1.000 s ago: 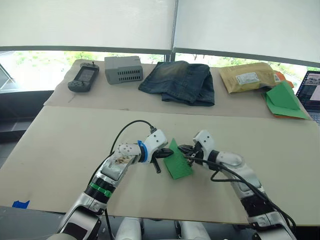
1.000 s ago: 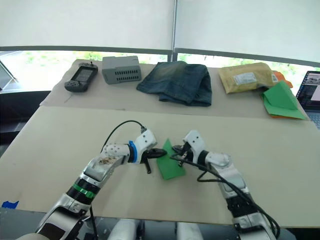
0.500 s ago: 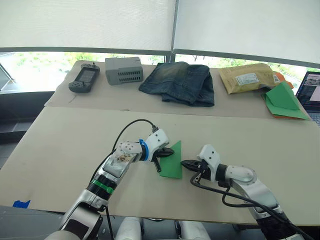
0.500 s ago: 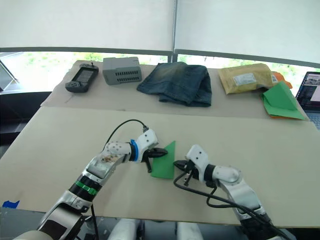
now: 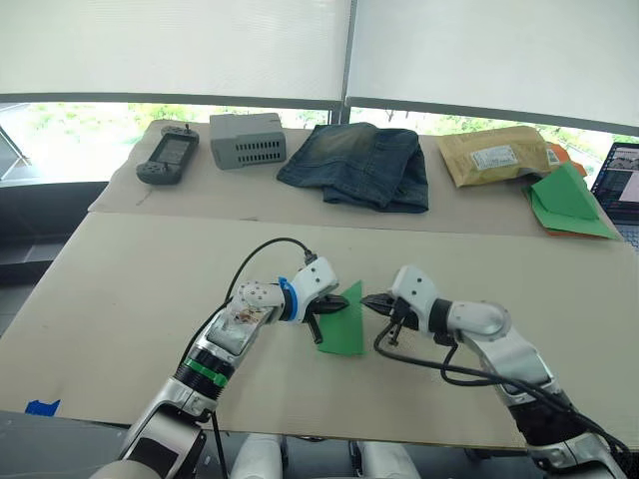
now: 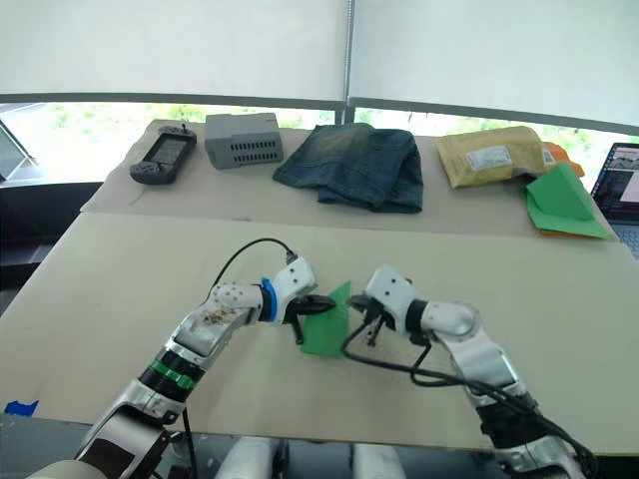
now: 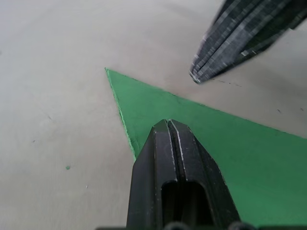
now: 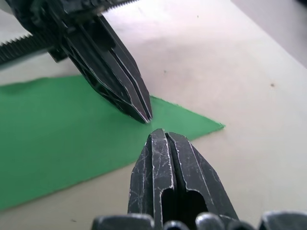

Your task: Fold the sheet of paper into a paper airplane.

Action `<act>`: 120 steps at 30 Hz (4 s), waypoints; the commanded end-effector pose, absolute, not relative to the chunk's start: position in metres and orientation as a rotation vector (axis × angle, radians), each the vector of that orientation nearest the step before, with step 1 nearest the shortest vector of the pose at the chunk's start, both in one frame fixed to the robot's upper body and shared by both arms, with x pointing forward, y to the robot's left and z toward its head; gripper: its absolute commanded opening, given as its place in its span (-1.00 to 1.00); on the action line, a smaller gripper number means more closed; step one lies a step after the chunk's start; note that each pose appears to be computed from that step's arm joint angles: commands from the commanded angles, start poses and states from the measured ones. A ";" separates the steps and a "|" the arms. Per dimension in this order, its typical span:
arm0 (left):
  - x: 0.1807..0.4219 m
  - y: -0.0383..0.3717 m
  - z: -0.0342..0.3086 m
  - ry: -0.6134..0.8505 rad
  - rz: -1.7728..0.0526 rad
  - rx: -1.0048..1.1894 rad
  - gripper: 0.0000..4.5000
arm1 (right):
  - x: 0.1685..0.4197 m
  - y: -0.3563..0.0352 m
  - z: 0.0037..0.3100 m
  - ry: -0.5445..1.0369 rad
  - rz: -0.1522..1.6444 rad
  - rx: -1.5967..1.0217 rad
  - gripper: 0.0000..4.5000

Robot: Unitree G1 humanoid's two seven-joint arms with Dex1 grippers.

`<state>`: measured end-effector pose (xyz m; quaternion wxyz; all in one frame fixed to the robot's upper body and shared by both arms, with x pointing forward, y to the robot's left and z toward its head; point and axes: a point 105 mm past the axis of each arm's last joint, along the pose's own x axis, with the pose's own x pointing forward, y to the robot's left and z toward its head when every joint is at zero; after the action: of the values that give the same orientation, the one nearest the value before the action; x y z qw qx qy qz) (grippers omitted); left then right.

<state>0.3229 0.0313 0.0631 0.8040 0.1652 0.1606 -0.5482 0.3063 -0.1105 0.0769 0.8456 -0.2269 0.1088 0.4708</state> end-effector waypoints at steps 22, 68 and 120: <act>0.313 0.039 0.029 0.485 -1.161 0.372 -1.00 | 0.288 -0.090 0.094 0.108 1.107 -0.545 -0.99; 0.316 0.050 0.035 0.486 -1.108 0.304 -1.00 | 0.286 -0.094 0.093 0.180 1.046 -0.270 -0.99; 0.337 0.064 0.040 0.442 -1.153 0.272 -1.00 | 0.284 -0.083 0.028 0.456 1.023 -0.378 -0.99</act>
<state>0.3475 0.0543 0.0600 0.8164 0.1267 0.1591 -0.5405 0.2874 -0.0679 0.0588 0.8352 -0.1724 0.1461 0.5014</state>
